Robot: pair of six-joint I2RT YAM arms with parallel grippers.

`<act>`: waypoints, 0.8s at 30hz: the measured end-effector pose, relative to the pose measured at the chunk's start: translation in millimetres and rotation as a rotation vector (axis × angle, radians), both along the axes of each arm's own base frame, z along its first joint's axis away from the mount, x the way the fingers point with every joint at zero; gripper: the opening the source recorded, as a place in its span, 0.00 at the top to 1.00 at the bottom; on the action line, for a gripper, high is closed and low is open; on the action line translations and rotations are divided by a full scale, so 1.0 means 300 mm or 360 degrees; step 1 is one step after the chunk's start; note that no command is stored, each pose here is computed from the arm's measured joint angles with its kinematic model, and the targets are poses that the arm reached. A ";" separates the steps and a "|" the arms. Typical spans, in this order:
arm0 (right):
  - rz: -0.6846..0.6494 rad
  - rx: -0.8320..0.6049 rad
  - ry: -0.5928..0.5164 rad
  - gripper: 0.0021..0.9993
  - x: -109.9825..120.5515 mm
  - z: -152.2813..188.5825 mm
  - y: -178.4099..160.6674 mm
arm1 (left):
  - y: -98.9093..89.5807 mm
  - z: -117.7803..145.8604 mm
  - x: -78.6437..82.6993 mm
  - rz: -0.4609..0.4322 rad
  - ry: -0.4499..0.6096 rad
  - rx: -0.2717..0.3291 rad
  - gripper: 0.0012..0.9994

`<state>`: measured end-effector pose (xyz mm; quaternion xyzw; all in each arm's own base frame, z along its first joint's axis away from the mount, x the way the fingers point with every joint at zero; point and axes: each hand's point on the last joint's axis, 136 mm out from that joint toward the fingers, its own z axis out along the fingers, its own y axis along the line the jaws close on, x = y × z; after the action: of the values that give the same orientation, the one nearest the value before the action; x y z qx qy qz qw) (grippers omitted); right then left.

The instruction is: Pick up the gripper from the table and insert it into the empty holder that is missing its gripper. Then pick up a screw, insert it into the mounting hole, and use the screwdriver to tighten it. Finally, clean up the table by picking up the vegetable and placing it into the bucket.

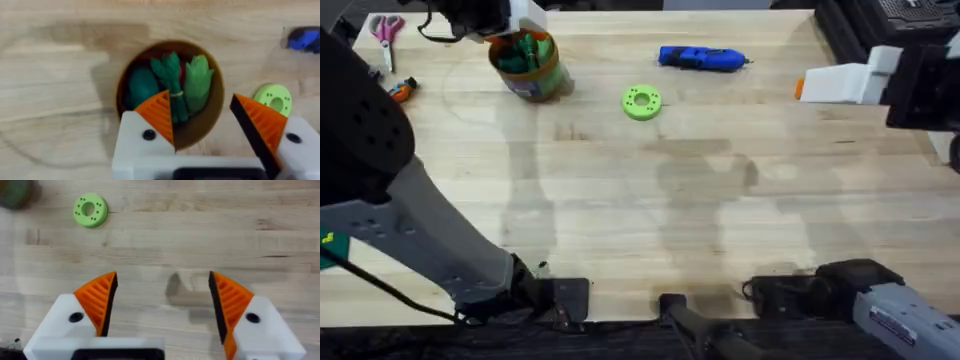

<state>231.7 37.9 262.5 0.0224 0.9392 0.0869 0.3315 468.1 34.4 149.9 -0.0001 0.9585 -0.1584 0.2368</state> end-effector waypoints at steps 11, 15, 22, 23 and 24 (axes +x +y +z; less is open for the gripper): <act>0.0000 -0.0004 0.0040 0.01 -0.016 -0.013 -0.002 | -0.059 0.291 -0.230 -0.0191 -0.0058 0.0074 0.22; 0.0000 -0.0004 0.0040 0.01 -0.016 -0.013 -0.001 | -0.073 0.448 -0.378 -0.0224 -0.0153 0.0181 0.24; 0.0000 -0.0004 0.0041 0.01 -0.016 -0.013 -0.001 | -0.097 0.591 -0.659 -0.0210 -0.0199 0.0319 0.24; 0.0000 -0.0004 0.0040 0.01 -0.016 -0.013 -0.001 | -0.100 0.601 -0.681 -0.0208 -0.0207 0.0326 0.24; 0.0000 -0.0004 0.0040 0.01 -0.016 -0.013 -0.001 | -0.103 0.610 -0.701 -0.0205 -0.0216 0.0333 0.24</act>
<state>227.0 37.5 258.5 0.0230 0.9434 0.0856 0.3195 257.7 3.6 332.8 0.0969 0.9497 -0.0721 0.2890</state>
